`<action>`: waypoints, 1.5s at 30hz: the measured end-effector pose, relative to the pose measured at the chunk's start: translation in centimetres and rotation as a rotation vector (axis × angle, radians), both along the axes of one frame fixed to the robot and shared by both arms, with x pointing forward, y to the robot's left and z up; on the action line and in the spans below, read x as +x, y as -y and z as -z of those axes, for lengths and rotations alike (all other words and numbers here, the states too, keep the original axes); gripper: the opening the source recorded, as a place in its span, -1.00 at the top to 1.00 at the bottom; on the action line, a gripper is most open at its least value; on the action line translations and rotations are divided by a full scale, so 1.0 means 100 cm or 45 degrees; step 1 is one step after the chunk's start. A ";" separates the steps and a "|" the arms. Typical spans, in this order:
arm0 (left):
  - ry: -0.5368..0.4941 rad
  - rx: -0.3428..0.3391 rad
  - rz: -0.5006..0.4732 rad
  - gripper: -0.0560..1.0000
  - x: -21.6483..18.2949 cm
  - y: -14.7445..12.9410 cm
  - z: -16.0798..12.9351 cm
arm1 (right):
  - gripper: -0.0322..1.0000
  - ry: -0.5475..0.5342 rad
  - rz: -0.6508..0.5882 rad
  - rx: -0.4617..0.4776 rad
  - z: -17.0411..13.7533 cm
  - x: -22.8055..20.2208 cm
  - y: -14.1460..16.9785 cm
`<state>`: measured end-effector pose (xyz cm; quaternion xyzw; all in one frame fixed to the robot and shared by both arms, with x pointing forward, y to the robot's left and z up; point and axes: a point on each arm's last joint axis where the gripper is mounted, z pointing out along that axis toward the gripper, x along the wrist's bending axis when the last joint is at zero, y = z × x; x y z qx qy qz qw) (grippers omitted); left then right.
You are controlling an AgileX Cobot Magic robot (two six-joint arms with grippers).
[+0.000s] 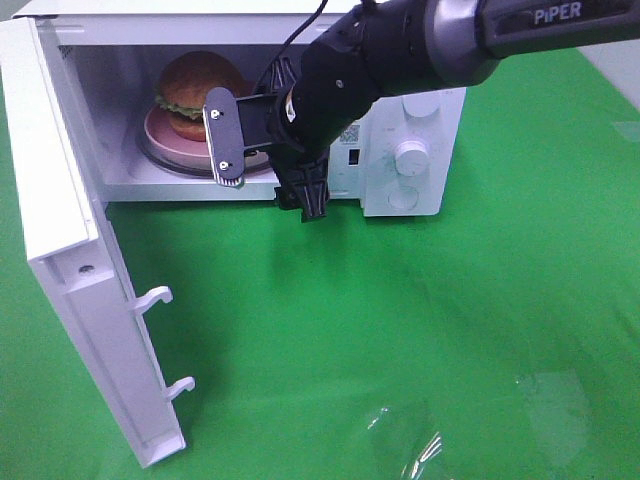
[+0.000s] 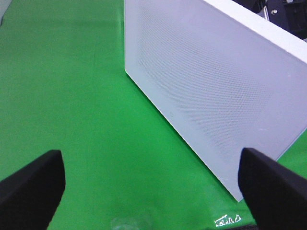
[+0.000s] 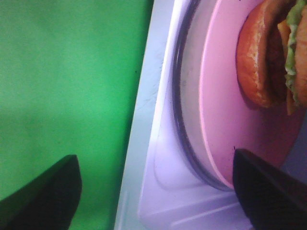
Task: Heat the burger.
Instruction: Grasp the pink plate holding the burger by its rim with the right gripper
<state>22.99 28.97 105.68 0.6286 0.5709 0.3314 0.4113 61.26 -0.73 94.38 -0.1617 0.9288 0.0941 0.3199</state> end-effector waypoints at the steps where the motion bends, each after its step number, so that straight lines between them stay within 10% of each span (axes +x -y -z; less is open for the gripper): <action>1: 0.000 0.000 0.000 -0.79 0.000 0.000 0.000 | -0.68 0.001 0.009 0.004 0.001 0.004 -0.003; 45: 0.000 0.001 -0.001 -0.79 0.000 0.000 0.000 | -0.36 -0.067 0.080 0.086 0.051 0.038 -0.036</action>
